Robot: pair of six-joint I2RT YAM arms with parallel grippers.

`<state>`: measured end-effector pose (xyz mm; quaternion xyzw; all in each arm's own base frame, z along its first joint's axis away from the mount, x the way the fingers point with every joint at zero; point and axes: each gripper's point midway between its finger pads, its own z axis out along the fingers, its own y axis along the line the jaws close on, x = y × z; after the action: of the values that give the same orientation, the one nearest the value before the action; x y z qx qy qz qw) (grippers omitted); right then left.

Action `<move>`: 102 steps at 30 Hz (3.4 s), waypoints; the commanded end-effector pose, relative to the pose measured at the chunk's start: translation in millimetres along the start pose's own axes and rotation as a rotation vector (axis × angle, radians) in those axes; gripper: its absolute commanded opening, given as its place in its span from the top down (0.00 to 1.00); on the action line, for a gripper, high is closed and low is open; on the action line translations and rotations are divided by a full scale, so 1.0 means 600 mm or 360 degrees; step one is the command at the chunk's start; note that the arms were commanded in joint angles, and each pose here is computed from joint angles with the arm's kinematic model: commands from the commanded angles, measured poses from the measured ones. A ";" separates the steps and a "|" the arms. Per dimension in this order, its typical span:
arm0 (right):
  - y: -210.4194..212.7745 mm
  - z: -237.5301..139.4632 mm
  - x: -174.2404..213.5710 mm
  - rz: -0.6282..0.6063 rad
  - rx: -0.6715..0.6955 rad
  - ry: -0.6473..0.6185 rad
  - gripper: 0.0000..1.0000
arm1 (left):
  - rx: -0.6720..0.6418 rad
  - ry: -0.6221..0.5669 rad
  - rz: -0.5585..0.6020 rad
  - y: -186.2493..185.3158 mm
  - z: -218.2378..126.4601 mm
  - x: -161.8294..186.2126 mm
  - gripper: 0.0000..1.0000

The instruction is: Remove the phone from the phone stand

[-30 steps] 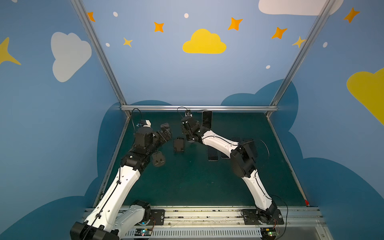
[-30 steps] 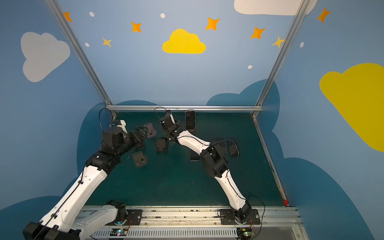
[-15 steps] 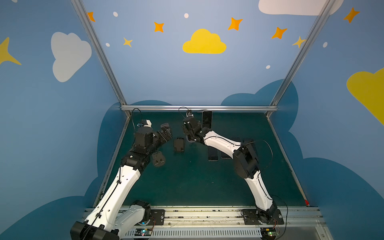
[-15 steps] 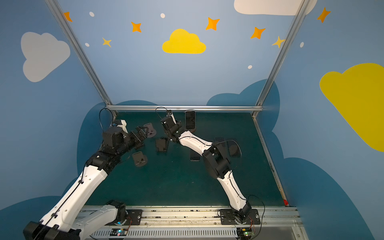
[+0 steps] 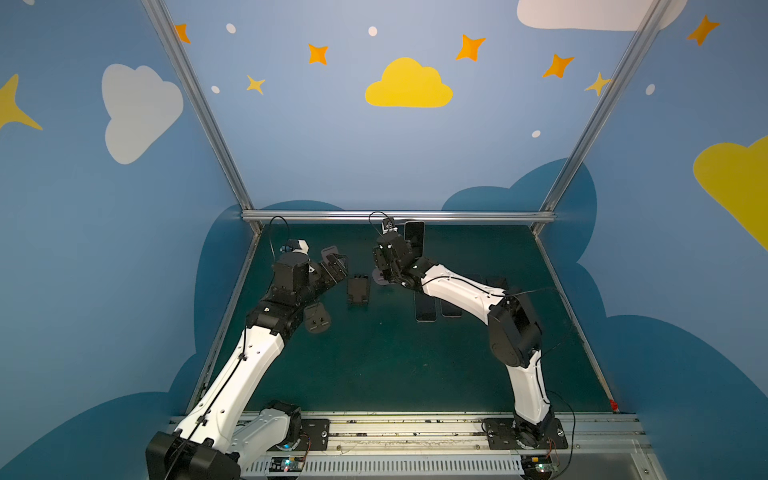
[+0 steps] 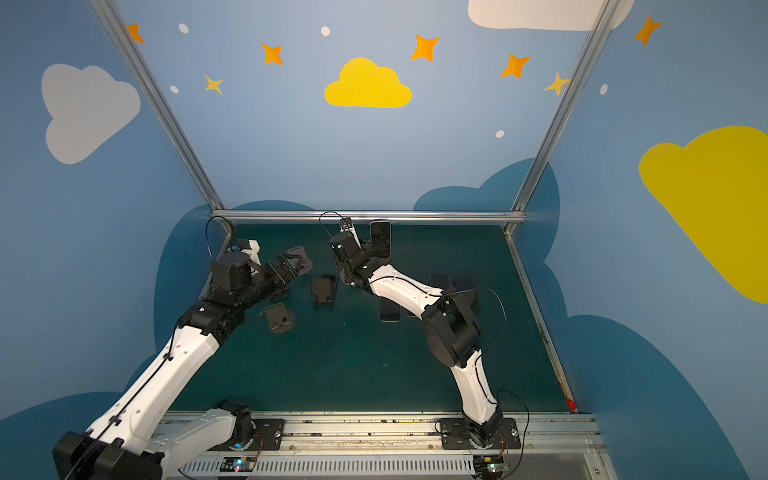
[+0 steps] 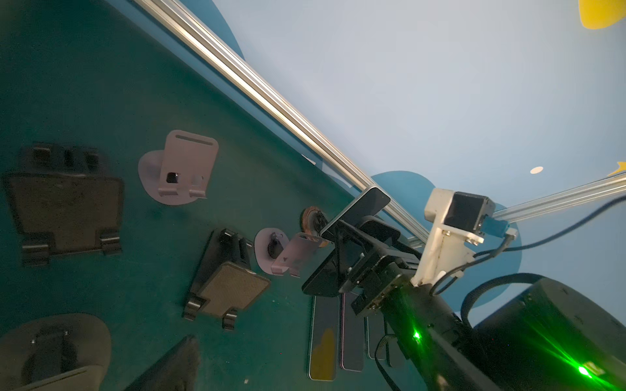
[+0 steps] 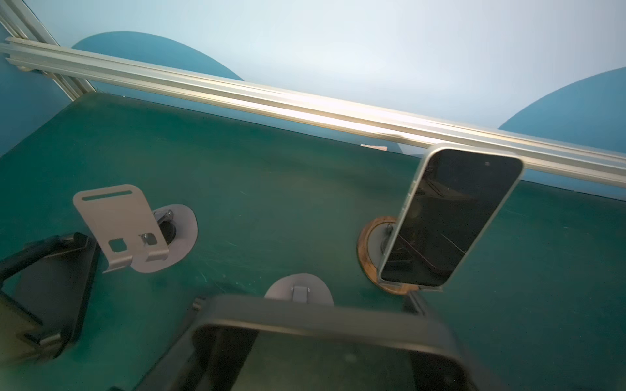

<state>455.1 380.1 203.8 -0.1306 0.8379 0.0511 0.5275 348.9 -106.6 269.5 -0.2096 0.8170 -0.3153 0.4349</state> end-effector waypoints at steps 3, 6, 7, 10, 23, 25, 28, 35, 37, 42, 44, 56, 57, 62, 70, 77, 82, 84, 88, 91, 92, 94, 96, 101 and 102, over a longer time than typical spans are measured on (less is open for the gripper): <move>-0.030 -0.058 -0.053 0.0069 0.0042 -0.0153 0.38 | 0.0075 0.0078 -0.0029 -0.011 0.010 0.015 0.00; -0.049 -0.078 -0.044 0.0071 0.0059 -0.0155 0.39 | 0.0082 0.0088 -0.0023 -0.014 0.010 0.019 0.00; -0.056 -0.086 -0.038 0.0072 0.0064 -0.0147 0.39 | 0.0081 0.0100 -0.0017 -0.014 0.012 0.023 0.00; -0.082 -0.112 -0.019 0.0077 0.0102 -0.0129 0.39 | 0.0081 0.0100 -0.0011 -0.015 0.012 0.024 0.00; -0.186 -0.211 0.108 0.0078 0.0222 0.0062 0.40 | 0.0079 0.0121 -0.0005 -0.016 0.016 0.030 0.00; -0.201 -0.224 0.127 0.0095 0.0240 0.0095 0.40 | 0.0071 0.0125 -0.0005 -0.013 0.019 0.033 0.00; -0.220 -0.244 0.157 0.0122 0.0249 0.0144 0.41 | 0.0053 0.0146 -0.0001 -0.009 0.025 0.037 0.00; -0.262 -0.284 0.235 0.0235 0.0245 0.0321 0.41 | 0.0153 0.0244 0.0004 -0.030 0.035 0.061 0.00; -0.270 -0.290 0.260 0.0266 0.0237 0.0389 0.41 | 0.0282 0.0327 0.0017 -0.055 0.039 0.079 0.00; -0.272 -0.300 0.310 0.0307 0.0153 0.0512 0.41 | 0.0438 0.0513 0.0058 -0.096 0.046 0.126 0.00; -0.268 -0.301 0.315 0.0329 0.0118 0.0543 0.42 | 0.0436 0.0538 0.0076 -0.099 0.045 0.136 0.00; -0.249 -0.288 0.389 0.0352 0.0051 0.0774 0.43 | 0.0415 0.0608 0.0119 -0.103 0.050 0.162 0.00; -0.247 -0.286 0.393 0.0353 0.0048 0.0789 0.43 | 0.0415 0.0606 0.0123 -0.103 0.050 0.161 0.00; -0.242 -0.286 0.419 0.0377 0.0063 0.0921 0.43 | 0.0407 0.0593 0.0134 -0.102 0.049 0.160 0.00; -0.226 -0.288 0.445 0.0482 0.0045 0.1063 0.44 | 0.0399 0.0641 0.0099 -0.098 0.059 0.171 0.00; -0.204 -0.287 0.454 0.0465 -0.0040 0.1166 0.43 | 0.0387 0.0632 0.0122 -0.099 0.056 0.170 0.00; -0.195 -0.277 0.468 0.0430 -0.0068 0.1220 0.41 | 0.0372 0.0617 0.0155 -0.098 0.054 0.168 0.00; -0.188 -0.271 0.473 0.0442 -0.0103 0.1202 0.40 | 0.0362 0.0608 0.0162 -0.095 0.056 0.168 0.00; -0.204 -0.269 0.490 0.0424 0.0012 0.1263 0.39 | 0.0346 0.0615 0.0165 -0.091 0.060 0.171 0.00; -0.206 -0.266 0.505 0.0415 0.0049 0.1301 0.38 | 0.0346 0.0628 0.0167 -0.092 0.061 0.175 0.00; -0.208 -0.264 0.509 0.0412 0.0068 0.1310 0.38 | 0.0339 0.0628 0.0173 -0.091 0.061 0.176 0.00; -0.212 -0.260 0.517 0.0404 0.0098 0.1318 0.38 | 0.0322 0.0610 0.0192 -0.087 0.062 0.174 0.00; -0.211 -0.258 0.521 0.0405 0.0107 0.1329 0.38 | 0.0309 0.0611 0.0197 -0.084 0.065 0.175 0.00; -0.216 -0.256 0.527 0.0382 0.0133 0.1342 0.36 | 0.0286 0.0625 0.0199 -0.079 0.072 0.179 0.00; -0.217 -0.255 0.527 0.0373 0.0136 0.1343 0.35 | 0.0284 0.0630 0.0197 -0.078 0.073 0.180 0.00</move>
<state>230.3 178.7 17.8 -0.0287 0.9873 0.0443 0.1499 326.4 -219.7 214.5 -0.0622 0.8672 -0.3987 0.2919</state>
